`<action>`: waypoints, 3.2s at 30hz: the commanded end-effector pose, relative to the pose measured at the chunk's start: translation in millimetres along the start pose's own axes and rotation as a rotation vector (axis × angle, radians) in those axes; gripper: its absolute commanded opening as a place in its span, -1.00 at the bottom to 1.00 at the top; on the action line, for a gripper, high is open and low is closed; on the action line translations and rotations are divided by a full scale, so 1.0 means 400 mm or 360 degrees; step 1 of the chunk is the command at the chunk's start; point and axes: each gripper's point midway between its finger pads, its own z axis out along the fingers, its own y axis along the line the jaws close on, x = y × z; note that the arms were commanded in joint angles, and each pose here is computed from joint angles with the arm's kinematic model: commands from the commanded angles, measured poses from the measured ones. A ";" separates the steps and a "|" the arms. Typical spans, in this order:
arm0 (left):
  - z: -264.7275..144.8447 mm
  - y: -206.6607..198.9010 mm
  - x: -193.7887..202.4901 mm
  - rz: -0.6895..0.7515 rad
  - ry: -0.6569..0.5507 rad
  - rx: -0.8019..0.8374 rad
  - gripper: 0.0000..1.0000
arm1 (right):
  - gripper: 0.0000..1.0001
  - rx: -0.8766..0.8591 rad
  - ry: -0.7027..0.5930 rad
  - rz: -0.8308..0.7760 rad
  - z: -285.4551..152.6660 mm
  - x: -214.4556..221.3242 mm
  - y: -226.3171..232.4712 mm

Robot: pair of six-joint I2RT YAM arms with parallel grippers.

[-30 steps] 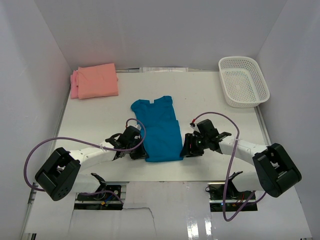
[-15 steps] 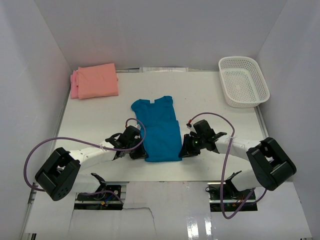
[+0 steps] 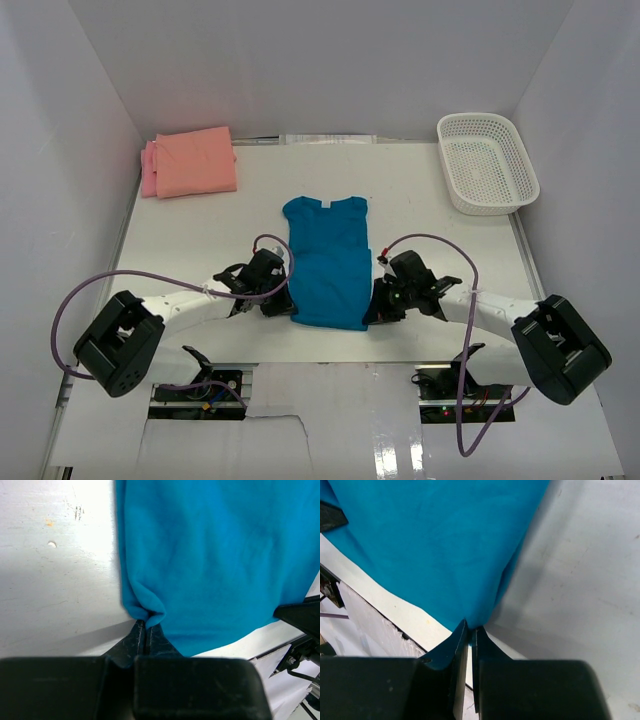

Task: Fold and stack the t-shirts
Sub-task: Grab one side of the 2/3 rectangular tshirt with both arms, then fold the long partially folded tshirt into a neat square

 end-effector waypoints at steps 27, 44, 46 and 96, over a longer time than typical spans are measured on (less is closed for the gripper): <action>-0.161 -0.147 -0.127 0.0107 -0.0091 0.0060 -1.00 | -0.85 0.0018 -0.0142 -0.0308 -0.185 -0.170 0.201; -0.120 -0.177 -0.500 0.0055 -0.0328 0.0042 -1.00 | -0.85 0.0136 -0.0281 -0.0337 -0.195 -0.417 0.180; -0.105 -0.205 -0.534 0.0066 -0.0329 0.0072 -1.00 | -0.85 0.0150 -0.0280 -0.0323 -0.190 -0.434 0.168; -0.227 -0.197 -0.139 -0.0052 -0.0069 0.0203 -0.99 | -0.85 0.0006 -0.0133 -0.0230 -0.198 -0.127 0.194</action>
